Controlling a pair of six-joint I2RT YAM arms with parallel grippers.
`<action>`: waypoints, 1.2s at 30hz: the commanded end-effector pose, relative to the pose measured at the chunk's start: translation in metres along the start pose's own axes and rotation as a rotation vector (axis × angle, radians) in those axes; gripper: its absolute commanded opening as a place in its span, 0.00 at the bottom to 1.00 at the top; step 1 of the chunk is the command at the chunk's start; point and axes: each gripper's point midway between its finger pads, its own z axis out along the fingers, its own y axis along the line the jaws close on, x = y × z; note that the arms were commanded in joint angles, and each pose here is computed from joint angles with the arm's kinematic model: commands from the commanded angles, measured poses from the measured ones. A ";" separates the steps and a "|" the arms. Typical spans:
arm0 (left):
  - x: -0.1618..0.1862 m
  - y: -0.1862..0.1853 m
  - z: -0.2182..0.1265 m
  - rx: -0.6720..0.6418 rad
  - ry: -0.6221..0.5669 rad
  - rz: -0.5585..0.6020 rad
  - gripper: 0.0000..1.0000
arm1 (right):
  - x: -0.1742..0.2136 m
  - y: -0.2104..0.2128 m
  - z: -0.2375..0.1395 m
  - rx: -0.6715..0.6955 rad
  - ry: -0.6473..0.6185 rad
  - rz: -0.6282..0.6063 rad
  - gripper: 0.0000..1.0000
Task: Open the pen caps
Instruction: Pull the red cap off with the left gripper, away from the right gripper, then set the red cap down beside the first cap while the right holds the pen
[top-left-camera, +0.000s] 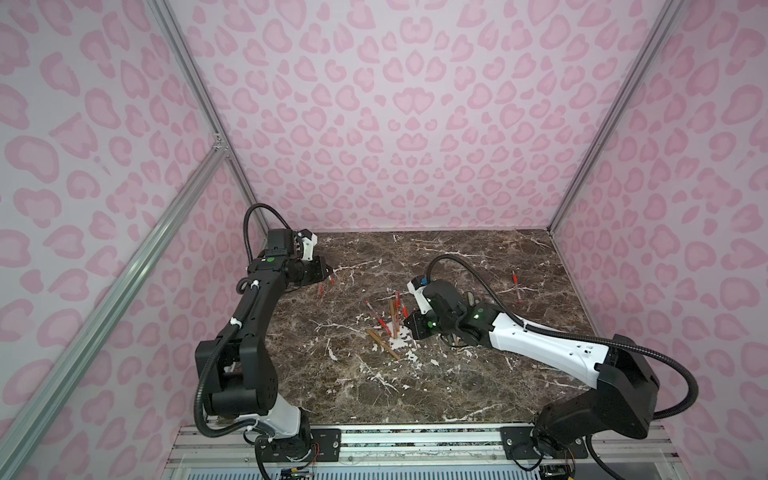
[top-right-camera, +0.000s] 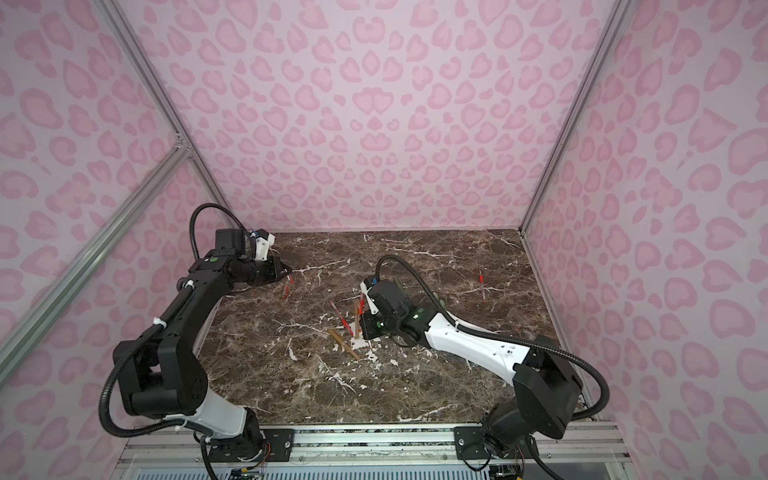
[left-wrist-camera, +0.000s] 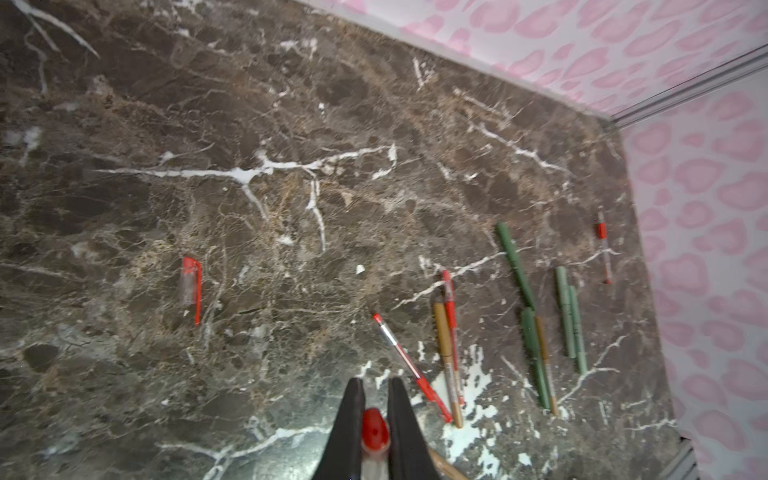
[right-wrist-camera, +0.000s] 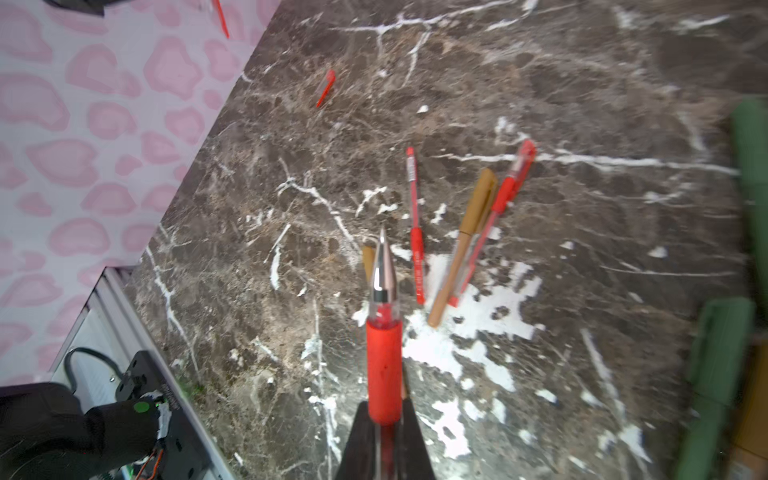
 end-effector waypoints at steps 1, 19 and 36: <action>0.006 0.026 0.015 -0.113 0.071 0.026 0.03 | 0.007 -0.021 -0.013 0.066 0.000 0.007 0.00; 0.030 0.084 0.111 -0.352 0.400 0.079 0.04 | 0.019 -0.077 -0.066 0.174 -0.085 0.096 0.00; 0.033 0.104 0.133 -0.406 0.462 0.081 0.18 | 0.021 -0.090 -0.076 0.183 -0.101 0.132 0.00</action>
